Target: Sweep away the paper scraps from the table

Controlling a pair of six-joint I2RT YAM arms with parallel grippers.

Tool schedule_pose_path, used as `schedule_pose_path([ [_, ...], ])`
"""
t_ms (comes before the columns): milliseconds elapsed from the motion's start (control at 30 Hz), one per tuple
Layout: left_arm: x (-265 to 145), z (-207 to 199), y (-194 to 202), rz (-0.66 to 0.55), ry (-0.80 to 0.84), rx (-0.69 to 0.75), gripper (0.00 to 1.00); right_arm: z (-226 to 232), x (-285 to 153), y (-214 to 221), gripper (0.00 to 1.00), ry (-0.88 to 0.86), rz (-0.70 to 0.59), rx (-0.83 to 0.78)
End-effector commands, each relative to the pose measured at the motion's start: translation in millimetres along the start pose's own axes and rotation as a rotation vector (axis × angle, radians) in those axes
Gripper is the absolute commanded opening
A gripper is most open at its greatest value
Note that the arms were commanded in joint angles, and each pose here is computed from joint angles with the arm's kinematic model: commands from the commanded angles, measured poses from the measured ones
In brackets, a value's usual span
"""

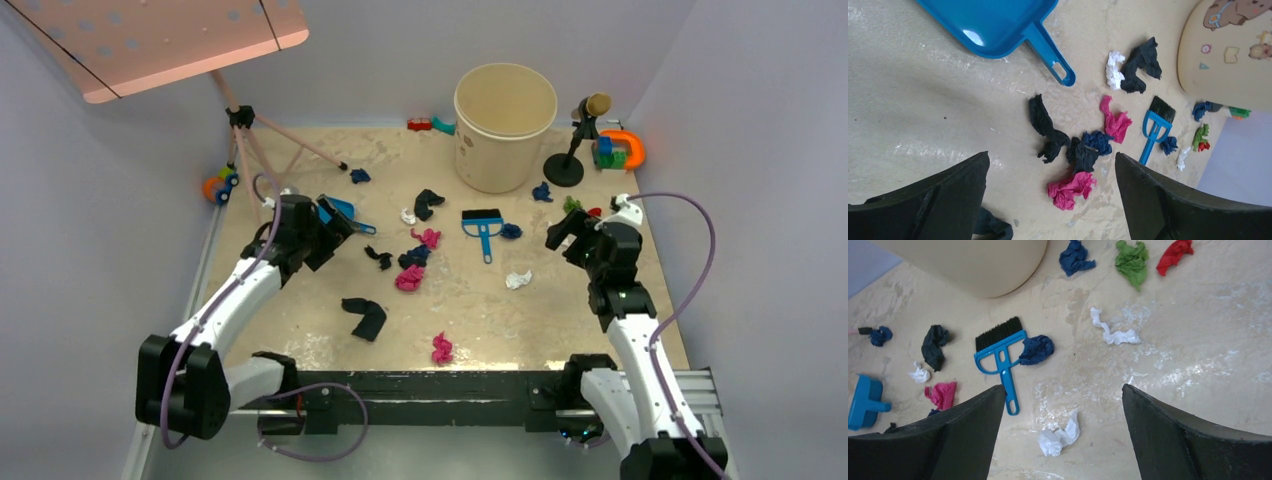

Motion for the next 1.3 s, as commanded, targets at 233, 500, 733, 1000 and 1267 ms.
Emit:
schedule_pose_path([
  [233, 17, -25, -29, -0.129, -0.065, -0.127, 0.98, 78, 26, 15, 0.88, -0.184, 0.077, -0.183],
  [500, -12, -8, -33, -0.188, -0.205, -0.030, 1.00, 121, 71, 64, 0.77, -0.211, 0.248, -0.255],
  [733, -33, 14, -20, -0.217, -0.284, 0.013, 0.99, 115, 109, 104, 0.68, -0.118, 0.362, -0.299],
  [1000, -40, 24, -9, -0.229, -0.262, 0.018, 0.98, 101, 128, 132, 0.60, 0.000, 0.430, -0.341],
  [1267, -44, 22, -10, -0.232, -0.244, 0.033, 0.98, 89, 138, 145, 0.46, 0.146, 0.442, -0.400],
])
Point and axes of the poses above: each gripper's point midway between its finger pads, its own x axis out along the fingers, its own z axis along the line the jaws close on, y = z × x, the point moved 9 cm from there along -x, back along the fingers, and after that the axes turned 12 degrees about x, right-handed, at the moved point
